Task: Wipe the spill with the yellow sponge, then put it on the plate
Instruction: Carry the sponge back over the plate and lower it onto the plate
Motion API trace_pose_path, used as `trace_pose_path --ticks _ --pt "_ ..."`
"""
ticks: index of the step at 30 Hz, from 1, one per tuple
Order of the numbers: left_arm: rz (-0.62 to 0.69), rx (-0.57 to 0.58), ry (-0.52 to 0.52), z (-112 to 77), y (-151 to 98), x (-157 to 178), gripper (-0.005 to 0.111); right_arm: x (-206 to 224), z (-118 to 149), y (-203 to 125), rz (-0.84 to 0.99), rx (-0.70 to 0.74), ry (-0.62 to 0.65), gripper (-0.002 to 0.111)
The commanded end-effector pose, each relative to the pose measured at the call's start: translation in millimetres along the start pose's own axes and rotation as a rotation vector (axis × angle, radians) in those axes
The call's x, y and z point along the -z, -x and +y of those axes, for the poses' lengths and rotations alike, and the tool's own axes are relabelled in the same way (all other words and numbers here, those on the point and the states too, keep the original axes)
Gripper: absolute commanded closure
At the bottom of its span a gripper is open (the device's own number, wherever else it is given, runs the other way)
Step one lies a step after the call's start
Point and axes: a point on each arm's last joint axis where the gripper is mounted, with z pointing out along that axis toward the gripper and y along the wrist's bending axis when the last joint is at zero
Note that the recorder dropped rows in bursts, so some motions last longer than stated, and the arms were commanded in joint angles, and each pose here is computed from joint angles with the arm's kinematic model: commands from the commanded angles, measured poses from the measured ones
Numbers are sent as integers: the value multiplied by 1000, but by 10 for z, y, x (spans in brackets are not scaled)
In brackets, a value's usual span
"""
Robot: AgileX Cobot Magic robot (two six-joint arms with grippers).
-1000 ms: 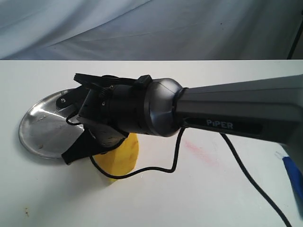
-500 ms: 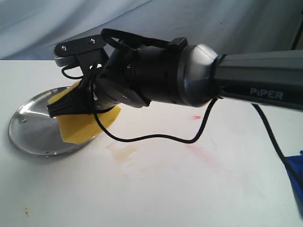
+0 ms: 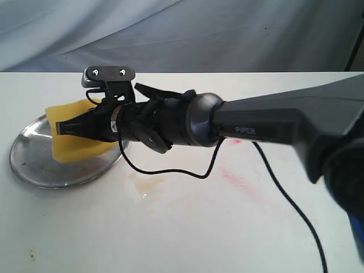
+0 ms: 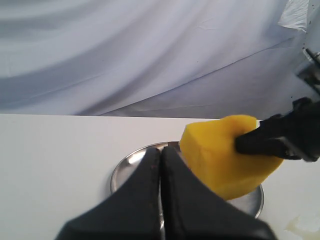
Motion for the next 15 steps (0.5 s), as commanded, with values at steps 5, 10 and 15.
trace_pose_path --ticks 5,10,15 --pt "-1 2 -1 0 -10 -1 105 -456 -38 -57 -32 -58 15 108" --pt "-1 2 -1 0 -10 -1 105 -479 -139 -152 46 -62 -47 108" --pt "-1 2 -1 0 -10 -1 105 -462 -254 -227 148 -69 -130 108"
